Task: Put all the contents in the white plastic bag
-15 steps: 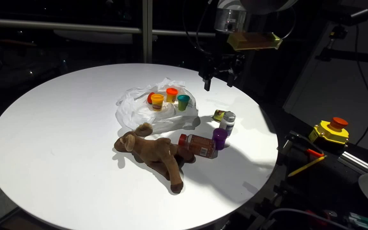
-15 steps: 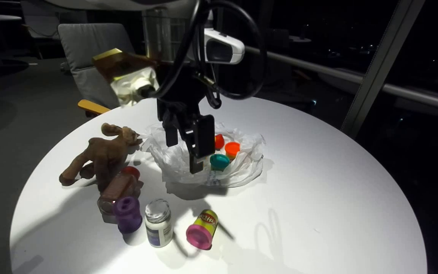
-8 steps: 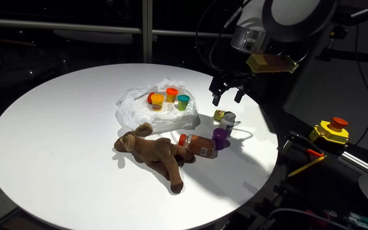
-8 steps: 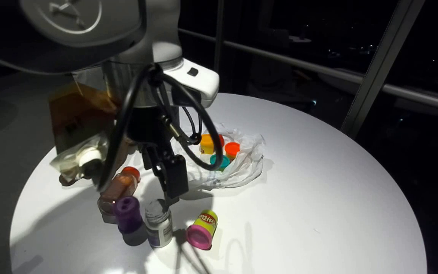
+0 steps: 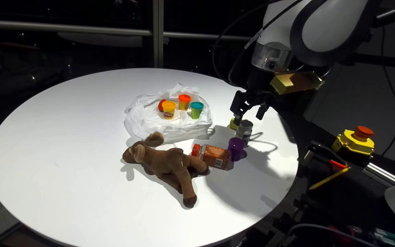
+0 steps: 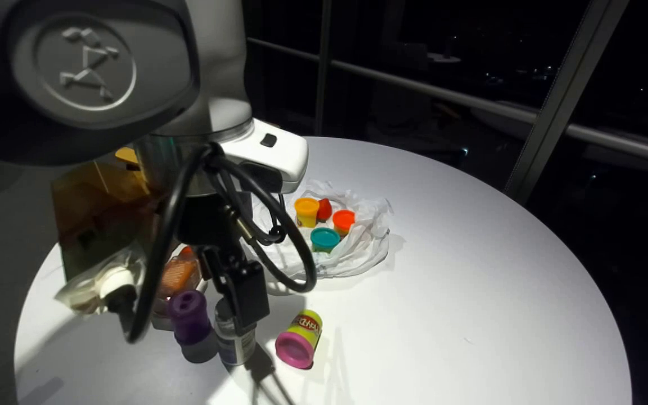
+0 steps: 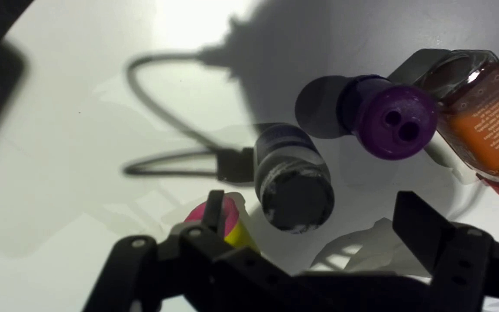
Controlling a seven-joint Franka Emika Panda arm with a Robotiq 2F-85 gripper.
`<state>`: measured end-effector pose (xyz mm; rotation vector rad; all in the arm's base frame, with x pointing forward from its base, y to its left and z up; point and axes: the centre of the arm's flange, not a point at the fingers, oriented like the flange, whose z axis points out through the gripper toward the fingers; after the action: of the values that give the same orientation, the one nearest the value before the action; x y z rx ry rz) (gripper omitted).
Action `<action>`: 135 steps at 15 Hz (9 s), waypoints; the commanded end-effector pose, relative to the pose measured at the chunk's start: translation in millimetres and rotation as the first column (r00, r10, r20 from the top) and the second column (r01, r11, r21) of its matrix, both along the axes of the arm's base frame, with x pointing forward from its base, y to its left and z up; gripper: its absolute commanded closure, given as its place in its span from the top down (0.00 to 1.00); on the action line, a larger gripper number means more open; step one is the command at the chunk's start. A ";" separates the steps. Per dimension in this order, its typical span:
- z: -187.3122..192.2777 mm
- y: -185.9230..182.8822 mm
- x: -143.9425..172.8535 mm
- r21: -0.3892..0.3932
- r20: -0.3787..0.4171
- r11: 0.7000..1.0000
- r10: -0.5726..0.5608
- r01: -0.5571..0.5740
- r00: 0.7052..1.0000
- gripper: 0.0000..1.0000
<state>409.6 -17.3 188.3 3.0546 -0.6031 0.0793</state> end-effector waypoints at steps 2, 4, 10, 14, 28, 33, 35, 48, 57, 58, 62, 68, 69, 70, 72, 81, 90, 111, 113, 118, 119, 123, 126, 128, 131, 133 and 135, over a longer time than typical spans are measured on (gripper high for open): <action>-15.2 -2.4 3.2 -0.022 -0.001 1.000 -0.019 0.019 1.000 1.00; -17.5 -2.9 1.6 -0.020 -0.015 1.000 -0.022 0.022 1.000 0.86; -20.9 -4.3 5.5 -0.021 -0.013 1.000 -0.015 0.014 1.000 0.35; -4.4 -2.1 5.8 -0.029 -0.009 0.999 -0.028 0.028 1.000 0.23; 84.9 115.7 145.8 -0.048 0.210 0.998 -0.022 0.033 0.978 0.23; 36.5 102.4 185.0 -0.077 0.176 0.994 -0.068 0.083 0.982 0.23; 25.9 90.2 197.0 -0.083 0.173 0.991 -0.089 0.105 0.981 0.23; 33.1 15.3 204.5 0.004 0.150 0.972 -0.234 0.236 0.961 1.00; 83.8 -43.2 95.9 -0.114 0.108 0.993 -0.002 0.014 0.994 1.00; 75.8 -49.2 88.9 -0.111 0.102 0.994 0.014 -0.002 0.995 1.00; 35.4 -61.1 75.2 -0.093 0.082 0.995 0.026 -0.018 0.996 1.00; -1.6 -57.3 66.2 -0.100 0.006 0.991 0.094 -0.093 0.996 1.00; -10.5 -57.9 65.7 -0.105 -0.014 0.989 0.100 -0.101 0.995 1.00; -16.1 -57.6 65.1 -0.105 -0.029 0.989 0.104 -0.107 0.994 1.00; -28.7 -54.6 61.8 -0.101 -0.064 0.987 0.115 -0.121 0.991 1.00; -68.2 -46.4 63.9 -0.133 -0.135 0.977 0.146 -0.164 0.980 0.74; -21.3 -44.8 82.2 -0.192 -0.106 0.976 0.086 -0.105 0.991 0.21; -32.0 149.6 269.8 -0.078 0.158 0.997 0.006 0.006 0.987 0.36; -31.5 146.3 272.2 -0.091 0.164 0.996 0.008 0.007 0.986 0.69; 16.1 138.7 239.4 -0.094 0.184 0.996 0.022 -0.004 0.983 1.00; 31.0 135.6 220.4 -0.099 0.166 0.995 0.031 -0.014 0.986 1.00; 61.0 124.8 162.8 -0.107 0.094 0.994 0.043 -0.033 0.995 1.00; 71.0 105.6 114.0 -0.095 0.045 0.995 -0.007 0.012 0.999 0.99; 71.0 88.6 79.7 -0.071 0.036 0.995 -0.072 0.075 0.997 1.00; 56.6 66.8 50.0 -0.040 0.001 0.980 -0.198 0.197 0.980 1.00; 44.5 56.0 40.2 -0.007 -0.023 0.960 -0.281 0.281 0.959 1.00; 29.4 49.4 34.4 0.028 -0.048 0.940 -0.338 0.339 0.940 1.00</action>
<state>461.5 38.5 225.1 2.9121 -0.9694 -0.0002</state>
